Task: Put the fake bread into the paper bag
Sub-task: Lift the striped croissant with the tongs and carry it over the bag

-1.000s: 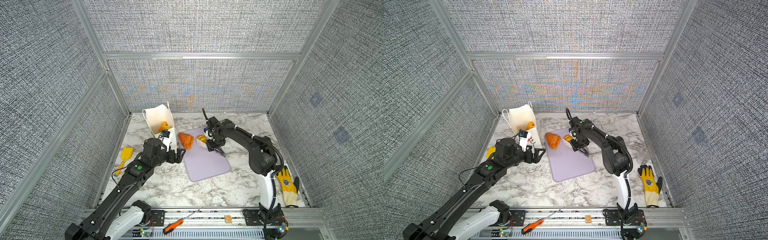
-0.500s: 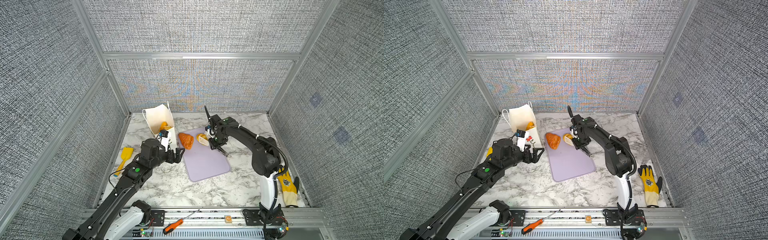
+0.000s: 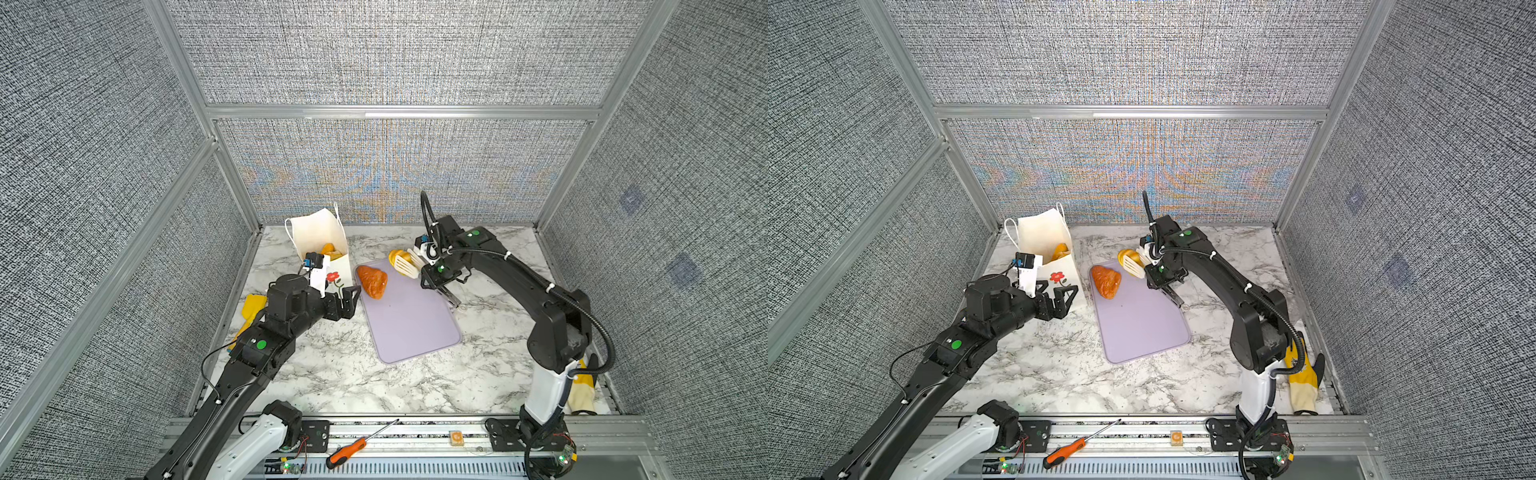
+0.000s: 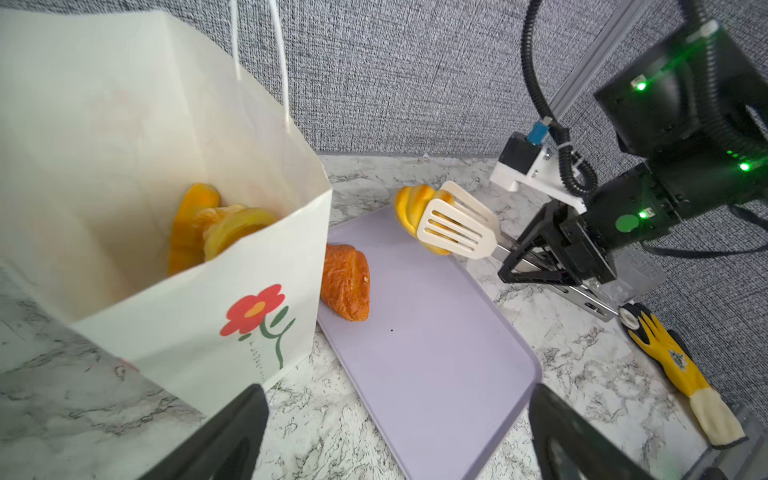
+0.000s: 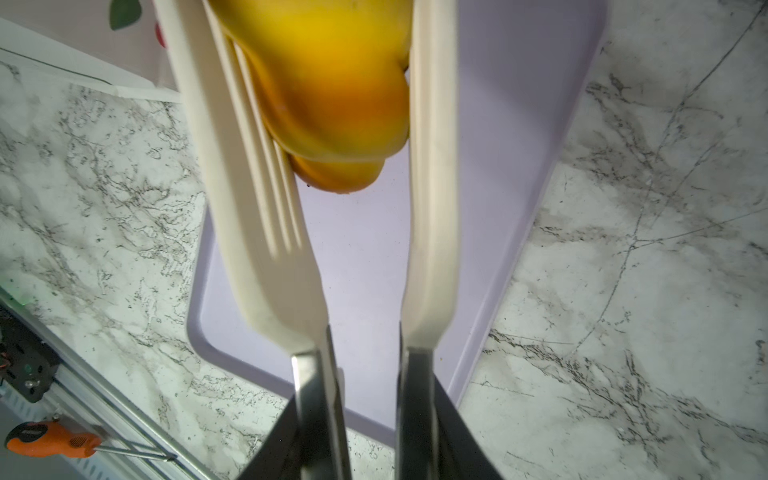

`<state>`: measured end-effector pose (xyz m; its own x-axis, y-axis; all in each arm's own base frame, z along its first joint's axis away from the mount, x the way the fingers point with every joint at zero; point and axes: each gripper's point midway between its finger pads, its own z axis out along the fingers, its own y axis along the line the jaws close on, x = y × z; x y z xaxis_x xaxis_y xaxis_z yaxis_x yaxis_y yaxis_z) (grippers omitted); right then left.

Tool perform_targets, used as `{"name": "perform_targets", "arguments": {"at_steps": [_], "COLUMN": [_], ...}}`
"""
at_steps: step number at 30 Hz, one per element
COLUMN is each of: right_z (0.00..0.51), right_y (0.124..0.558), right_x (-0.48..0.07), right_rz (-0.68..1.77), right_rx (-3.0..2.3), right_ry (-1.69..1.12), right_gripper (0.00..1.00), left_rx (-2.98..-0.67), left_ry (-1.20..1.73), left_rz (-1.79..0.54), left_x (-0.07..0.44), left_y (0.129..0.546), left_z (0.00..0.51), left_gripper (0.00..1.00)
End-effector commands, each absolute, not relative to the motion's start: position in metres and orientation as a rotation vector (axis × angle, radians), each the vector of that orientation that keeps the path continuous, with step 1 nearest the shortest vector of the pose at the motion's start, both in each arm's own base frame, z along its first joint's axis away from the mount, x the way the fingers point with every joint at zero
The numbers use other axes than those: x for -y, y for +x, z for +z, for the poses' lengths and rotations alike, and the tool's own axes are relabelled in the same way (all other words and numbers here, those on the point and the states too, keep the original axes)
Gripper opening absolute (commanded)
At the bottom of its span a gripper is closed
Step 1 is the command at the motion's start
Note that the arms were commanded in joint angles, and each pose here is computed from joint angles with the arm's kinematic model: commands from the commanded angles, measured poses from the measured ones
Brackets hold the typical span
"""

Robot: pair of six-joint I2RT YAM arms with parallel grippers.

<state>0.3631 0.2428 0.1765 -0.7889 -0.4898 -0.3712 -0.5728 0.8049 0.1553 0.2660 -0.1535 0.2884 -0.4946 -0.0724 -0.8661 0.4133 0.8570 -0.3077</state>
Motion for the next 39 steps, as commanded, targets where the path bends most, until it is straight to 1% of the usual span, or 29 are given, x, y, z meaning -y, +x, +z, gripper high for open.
{"name": "perform_targets", "arguments": {"at_steps": [1, 8, 14, 22, 32, 39], "right_z": [0.197, 0.237, 0.271, 0.315, 0.320, 0.314], "right_y": [0.356, 0.343, 0.331, 0.316, 0.320, 0.334], "right_x": [-0.253, -0.270, -0.288, -0.333, -0.394, -0.419], "right_rz": [0.451, 0.496, 0.536, 0.650, 0.739, 0.757], "right_rx": [-2.630, -2.521, -2.421, -2.240, -2.161, -2.148], "right_ry": [-0.817, -0.850, -0.883, -0.943, -1.029, -1.018], "right_gripper": [0.37, 0.37, 0.37, 0.37, 0.37, 0.37], "left_rx": [-2.010, -1.978, -1.964, -1.933, -1.938, -1.949], "left_ry": [0.253, 0.247, 0.242, 0.230, 0.204, 0.189], "left_rz": [-0.562, -0.585, -0.556, -0.539, -0.524, -0.524], "left_x": [0.146, 0.136, 0.126, 0.114, 0.104, 0.101], "left_y": [0.266, 0.265, 0.263, 0.261, 0.259, 0.255], "left_z": [0.294, 0.311, 0.324, 0.341, 0.341, 0.333], "left_gripper": [1.00, 0.99, 0.99, 1.00, 1.00, 1.00]}}
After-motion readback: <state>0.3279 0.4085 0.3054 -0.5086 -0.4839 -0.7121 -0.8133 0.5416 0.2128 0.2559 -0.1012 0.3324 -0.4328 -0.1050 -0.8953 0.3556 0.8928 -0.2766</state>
